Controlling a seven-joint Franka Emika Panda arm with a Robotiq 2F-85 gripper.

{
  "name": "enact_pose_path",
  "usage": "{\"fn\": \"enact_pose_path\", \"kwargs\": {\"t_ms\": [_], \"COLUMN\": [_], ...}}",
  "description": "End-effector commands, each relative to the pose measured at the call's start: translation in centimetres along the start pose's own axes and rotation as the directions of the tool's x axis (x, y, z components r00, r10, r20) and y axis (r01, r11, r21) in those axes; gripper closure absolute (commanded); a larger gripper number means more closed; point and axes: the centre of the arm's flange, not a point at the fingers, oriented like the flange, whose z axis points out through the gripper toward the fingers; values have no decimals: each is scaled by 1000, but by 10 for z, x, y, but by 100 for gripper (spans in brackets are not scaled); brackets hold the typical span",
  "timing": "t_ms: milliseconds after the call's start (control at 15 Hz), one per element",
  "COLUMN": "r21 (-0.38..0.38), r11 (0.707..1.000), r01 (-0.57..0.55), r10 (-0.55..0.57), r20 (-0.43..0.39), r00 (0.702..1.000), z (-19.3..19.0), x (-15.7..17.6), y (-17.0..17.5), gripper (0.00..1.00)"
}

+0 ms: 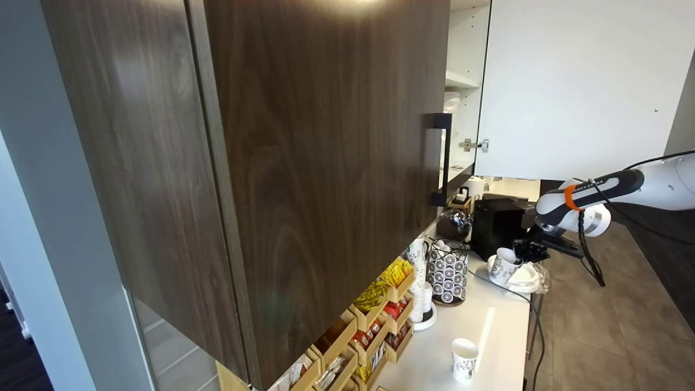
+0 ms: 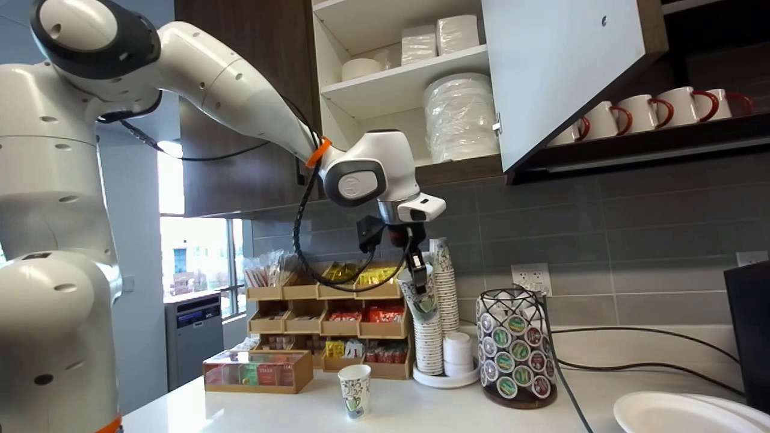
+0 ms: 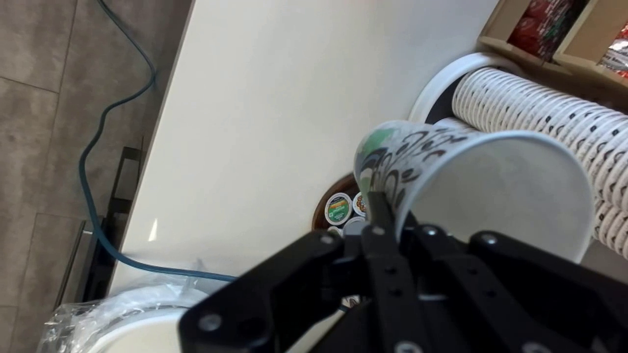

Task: Remove the cup from the top cabinet, then put the right cup on the top cabinet

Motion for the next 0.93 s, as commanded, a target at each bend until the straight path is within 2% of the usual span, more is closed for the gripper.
{"fn": "enact_pose_path", "kwargs": {"t_ms": [0,200,533,667,867], "r21": [-2,24,109,116,140], "r11": [1000,999,983,974,962], "r01": [0,39,150,193,233], "r10": [0,-38,-133,-175,-218], "r20": [4,-37,-149,-152,-115], "r00": [1000,999,980,973,969], "z": [2,-17,-98,-128,-166], "x": [-1,12,28,27,22], "y": [1,-13,-63,-76,-84], "gripper": [96,99,99,99,99]}}
